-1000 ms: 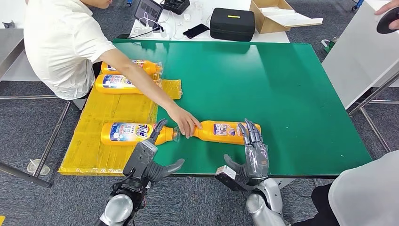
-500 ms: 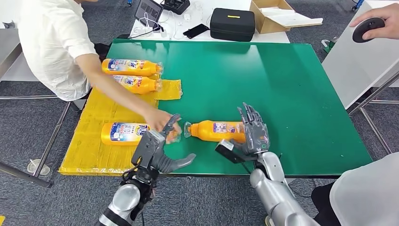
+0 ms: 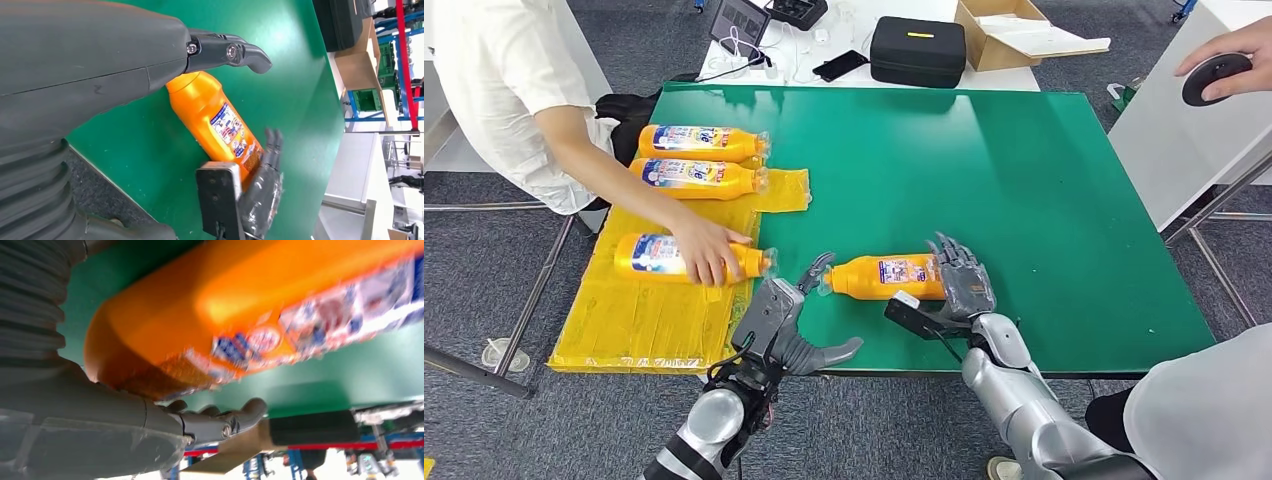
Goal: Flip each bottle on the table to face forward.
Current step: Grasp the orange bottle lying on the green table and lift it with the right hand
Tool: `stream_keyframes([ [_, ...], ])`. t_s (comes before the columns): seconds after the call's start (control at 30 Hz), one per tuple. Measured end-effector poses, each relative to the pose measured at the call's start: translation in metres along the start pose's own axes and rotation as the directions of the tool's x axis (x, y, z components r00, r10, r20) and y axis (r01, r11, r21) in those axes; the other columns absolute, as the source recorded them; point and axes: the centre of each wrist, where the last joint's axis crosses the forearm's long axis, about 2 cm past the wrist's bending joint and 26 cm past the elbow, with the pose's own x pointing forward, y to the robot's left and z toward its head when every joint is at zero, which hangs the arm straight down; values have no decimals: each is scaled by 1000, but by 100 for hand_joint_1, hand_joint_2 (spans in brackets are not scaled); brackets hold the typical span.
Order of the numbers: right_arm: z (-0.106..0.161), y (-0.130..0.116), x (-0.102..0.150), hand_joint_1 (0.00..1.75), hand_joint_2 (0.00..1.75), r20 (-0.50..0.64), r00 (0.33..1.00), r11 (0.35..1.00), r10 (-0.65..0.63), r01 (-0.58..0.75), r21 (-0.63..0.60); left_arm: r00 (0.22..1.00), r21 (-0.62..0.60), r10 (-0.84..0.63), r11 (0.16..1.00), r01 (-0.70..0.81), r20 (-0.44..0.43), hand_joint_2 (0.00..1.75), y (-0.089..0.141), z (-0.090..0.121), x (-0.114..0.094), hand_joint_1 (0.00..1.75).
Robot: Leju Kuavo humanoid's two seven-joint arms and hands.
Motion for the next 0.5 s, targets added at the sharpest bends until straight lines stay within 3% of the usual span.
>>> stream_keyframes([
  [0.5,-7,-3,2,0,175,-9,997,993,75,-74,92,1000,-6,-5,1000,5,-2,175,-2,0,0,0],
])
